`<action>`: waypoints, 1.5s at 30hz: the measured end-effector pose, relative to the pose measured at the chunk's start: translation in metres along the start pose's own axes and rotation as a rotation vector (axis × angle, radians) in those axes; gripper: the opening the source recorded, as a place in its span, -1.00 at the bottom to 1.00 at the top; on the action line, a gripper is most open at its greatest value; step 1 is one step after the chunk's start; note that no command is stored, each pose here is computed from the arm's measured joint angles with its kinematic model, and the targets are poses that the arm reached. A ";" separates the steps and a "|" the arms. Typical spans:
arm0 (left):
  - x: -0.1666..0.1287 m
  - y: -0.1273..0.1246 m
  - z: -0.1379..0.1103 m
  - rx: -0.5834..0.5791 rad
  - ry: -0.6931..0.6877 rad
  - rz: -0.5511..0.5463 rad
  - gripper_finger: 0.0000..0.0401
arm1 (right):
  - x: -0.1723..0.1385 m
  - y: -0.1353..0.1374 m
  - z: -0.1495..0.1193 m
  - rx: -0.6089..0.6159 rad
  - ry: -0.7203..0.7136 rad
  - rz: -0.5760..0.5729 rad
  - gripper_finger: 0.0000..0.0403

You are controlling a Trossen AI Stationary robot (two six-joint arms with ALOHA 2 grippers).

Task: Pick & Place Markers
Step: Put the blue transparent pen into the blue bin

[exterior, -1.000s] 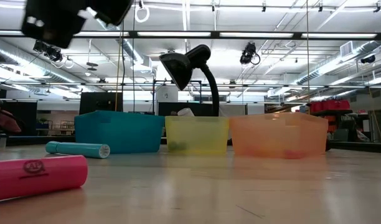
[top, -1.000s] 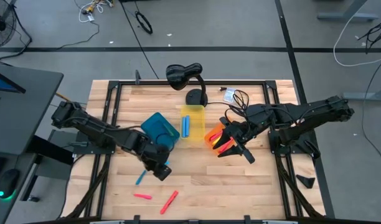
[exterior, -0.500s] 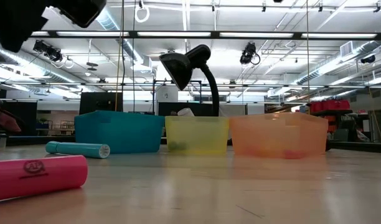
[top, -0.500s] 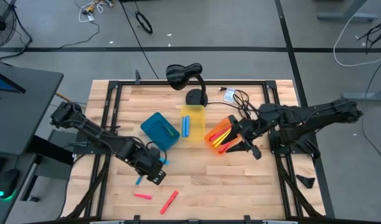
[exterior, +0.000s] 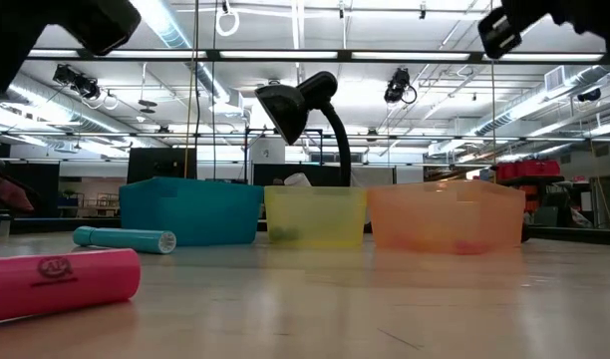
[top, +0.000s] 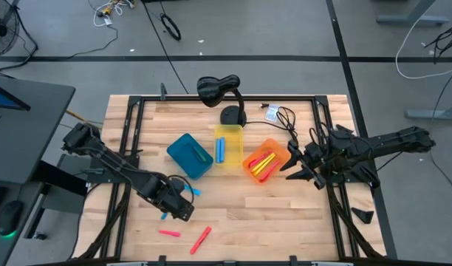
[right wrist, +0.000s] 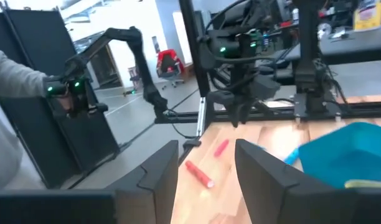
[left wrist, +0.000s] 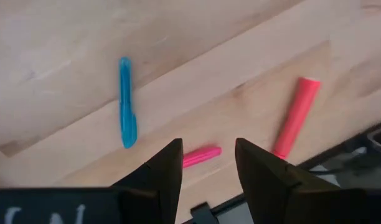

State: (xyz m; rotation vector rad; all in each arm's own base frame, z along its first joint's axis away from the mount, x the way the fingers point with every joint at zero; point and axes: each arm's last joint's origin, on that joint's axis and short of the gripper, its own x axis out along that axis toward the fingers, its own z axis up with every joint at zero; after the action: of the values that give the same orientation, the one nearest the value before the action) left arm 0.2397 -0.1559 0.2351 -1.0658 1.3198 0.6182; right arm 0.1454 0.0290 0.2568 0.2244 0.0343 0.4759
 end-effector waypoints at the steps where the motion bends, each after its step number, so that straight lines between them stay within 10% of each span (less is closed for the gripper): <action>1: 0.004 -0.001 -0.001 -0.006 0.006 0.013 -0.25 | -0.003 0.000 -0.004 0.003 -0.006 -0.011 -0.21; 16: 0.061 -0.014 -0.002 -0.015 0.013 0.102 -0.37 | -0.038 0.001 -0.045 0.062 -0.065 -0.072 -0.21; 45: 0.074 0.018 0.002 0.063 -0.031 0.339 -0.23 | -0.056 0.003 -0.064 0.105 -0.113 -0.065 -0.21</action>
State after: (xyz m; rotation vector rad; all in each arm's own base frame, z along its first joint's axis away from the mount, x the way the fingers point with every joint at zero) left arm 0.2397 -0.1609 0.1593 -0.7833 1.4959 0.8348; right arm 0.0888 0.0189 0.1940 0.3516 -0.0440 0.3966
